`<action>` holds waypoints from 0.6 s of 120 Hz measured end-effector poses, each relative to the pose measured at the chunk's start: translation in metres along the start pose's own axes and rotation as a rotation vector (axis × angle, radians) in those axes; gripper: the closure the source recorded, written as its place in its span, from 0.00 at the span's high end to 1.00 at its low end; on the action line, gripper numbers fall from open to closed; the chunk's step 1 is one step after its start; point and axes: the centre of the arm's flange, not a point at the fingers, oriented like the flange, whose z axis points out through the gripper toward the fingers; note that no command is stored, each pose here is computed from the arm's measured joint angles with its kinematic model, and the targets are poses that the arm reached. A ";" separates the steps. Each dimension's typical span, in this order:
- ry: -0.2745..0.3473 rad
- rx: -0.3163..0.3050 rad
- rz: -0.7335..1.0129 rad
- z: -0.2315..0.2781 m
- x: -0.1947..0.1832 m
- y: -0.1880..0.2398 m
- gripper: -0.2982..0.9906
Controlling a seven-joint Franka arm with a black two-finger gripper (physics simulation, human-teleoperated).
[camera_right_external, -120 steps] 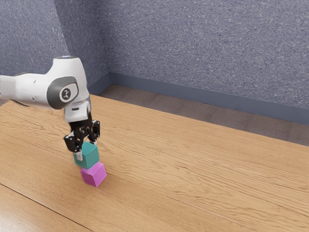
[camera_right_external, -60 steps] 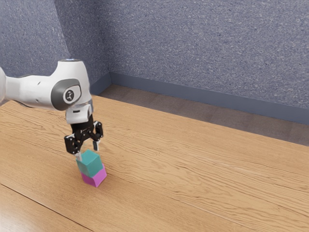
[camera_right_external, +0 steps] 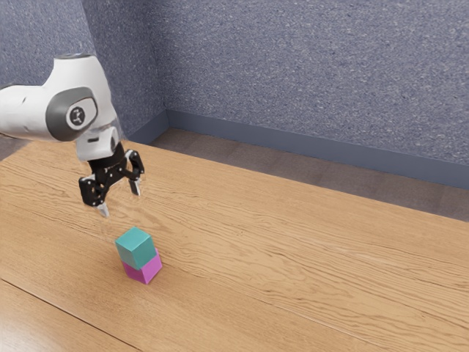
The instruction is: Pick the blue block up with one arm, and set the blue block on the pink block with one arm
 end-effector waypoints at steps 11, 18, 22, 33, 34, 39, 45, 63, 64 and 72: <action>-0.046 0.105 0.068 -0.095 0.051 0.007 0.76; -0.055 0.094 0.071 -0.124 0.063 -0.009 0.76; -0.063 0.085 0.064 -0.141 0.066 -0.025 0.76; -0.100 0.030 0.020 -0.168 0.077 -0.036 0.77; -0.103 0.024 0.011 -0.169 0.078 -0.036 0.77; -0.112 0.009 -0.034 -0.178 0.080 -0.034 0.77; -0.122 0.020 -0.102 -0.197 0.081 -0.035 0.77; -0.133 -0.040 -0.292 -0.193 0.078 -0.040 0.77; -0.134 -0.041 -0.302 -0.193 0.078 -0.039 0.77; -0.138 -0.049 -0.373 -0.195 0.076 -0.035 0.77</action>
